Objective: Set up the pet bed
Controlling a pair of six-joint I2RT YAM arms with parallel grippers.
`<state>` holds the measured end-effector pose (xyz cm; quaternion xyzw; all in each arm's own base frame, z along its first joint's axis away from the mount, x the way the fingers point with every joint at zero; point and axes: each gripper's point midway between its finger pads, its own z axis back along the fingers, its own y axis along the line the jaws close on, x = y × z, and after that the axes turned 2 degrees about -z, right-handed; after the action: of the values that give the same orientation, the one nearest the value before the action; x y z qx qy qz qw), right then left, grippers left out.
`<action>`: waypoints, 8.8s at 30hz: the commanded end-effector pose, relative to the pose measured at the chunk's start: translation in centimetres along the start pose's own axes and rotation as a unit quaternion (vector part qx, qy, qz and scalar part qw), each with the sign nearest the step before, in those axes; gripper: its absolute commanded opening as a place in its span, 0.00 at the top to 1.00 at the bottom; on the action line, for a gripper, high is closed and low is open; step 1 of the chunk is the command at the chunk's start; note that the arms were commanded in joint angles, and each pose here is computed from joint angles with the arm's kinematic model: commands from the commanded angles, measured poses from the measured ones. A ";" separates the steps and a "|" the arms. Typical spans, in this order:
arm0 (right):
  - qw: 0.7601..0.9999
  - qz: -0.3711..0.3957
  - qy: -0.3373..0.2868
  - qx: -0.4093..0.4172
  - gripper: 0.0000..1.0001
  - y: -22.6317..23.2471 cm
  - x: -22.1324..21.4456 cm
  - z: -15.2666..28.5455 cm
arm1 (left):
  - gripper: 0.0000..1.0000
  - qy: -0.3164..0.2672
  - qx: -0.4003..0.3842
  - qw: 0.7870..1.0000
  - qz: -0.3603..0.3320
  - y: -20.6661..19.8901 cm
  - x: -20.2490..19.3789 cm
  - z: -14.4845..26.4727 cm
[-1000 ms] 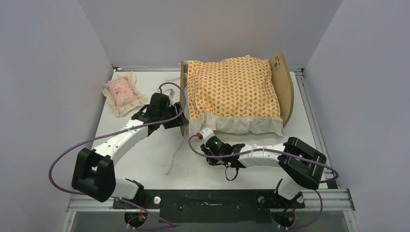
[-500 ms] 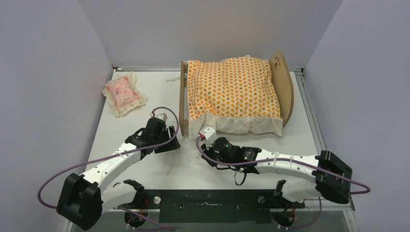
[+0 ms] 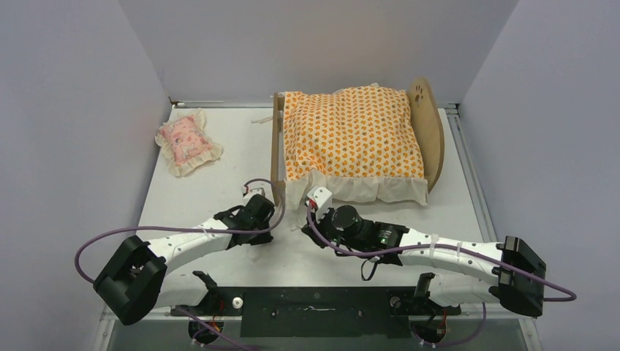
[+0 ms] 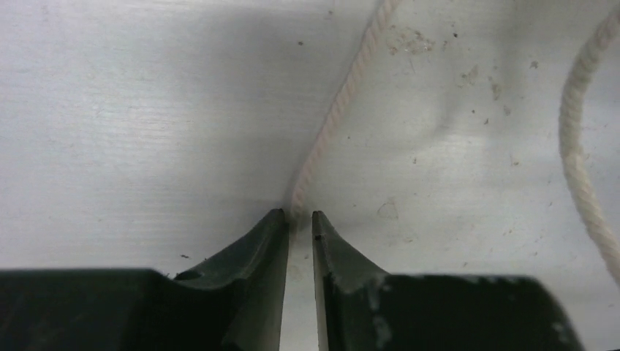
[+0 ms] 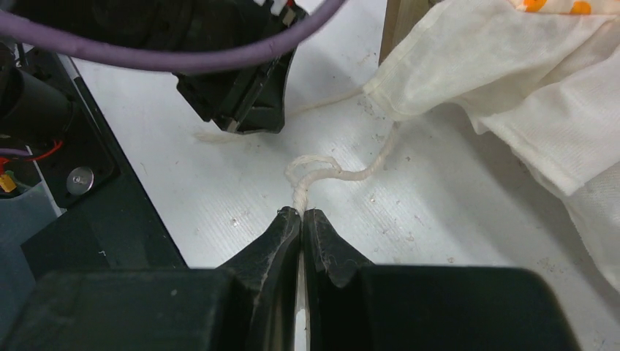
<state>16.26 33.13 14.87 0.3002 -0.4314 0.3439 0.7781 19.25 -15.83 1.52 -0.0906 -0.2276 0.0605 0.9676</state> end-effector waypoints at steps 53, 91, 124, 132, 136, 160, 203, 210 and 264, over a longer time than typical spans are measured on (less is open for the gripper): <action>0.964 0.198 0.057 0.166 0.54 6.9 -2.8 -8.2 | 0.46 -0.194 0.009 0.973 0.124 4.4 4.7 11.8; 0.847 0.364 0.169 0.349 0.84 9.3 -11.2 -12.1 | 0.40 -0.075 -0.046 0.994 0.058 1.8 9.0 7.0; 0.974 -0.014 -0.081 0.213 0.95 4.4 -3.0 -7.4 | 0.62 -0.166 -0.070 0.979 0.098 -4.8 10.5 -0.9; 0.972 -0.009 -0.069 0.222 0.95 5.0 -3.7 -6.8 | 0.63 -0.168 -0.052 0.981 0.084 -5.1 10.3 -2.8; 0.972 -0.008 -0.069 0.225 0.95 5.1 -3.7 -6.6 | 0.67 -0.165 -0.032 0.983 0.075 -4.8 9.6 -3.8; 0.992 -0.033 -0.107 0.058 0.95 -0.2 2.7 -8.6 | 1.00 -0.185 -0.065 0.976 0.091 -3.9 6.6 -1.3; 0.996 -0.031 -0.086 0.012 0.95 -3.3 2.3 -11.8 | 1.00 -0.168 -0.130 0.965 0.155 -3.5 7.0 -0.1; 0.996 -0.041 -0.077 -0.010 0.95 -4.3 1.8 -14.9 | 1.00 -0.176 -0.156 0.960 0.151 -3.7 6.6 0.6; 0.998 -0.048 -0.032 -0.024 0.95 -4.5 0.3 -14.2 | 1.00 -0.163 -0.201 0.949 0.178 -4.3 5.7 1.0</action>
<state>26.04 40.85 7.53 0.2929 -0.4382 0.3187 0.7878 23.44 -18.70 4.28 -0.2873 -0.3552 0.1817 0.8708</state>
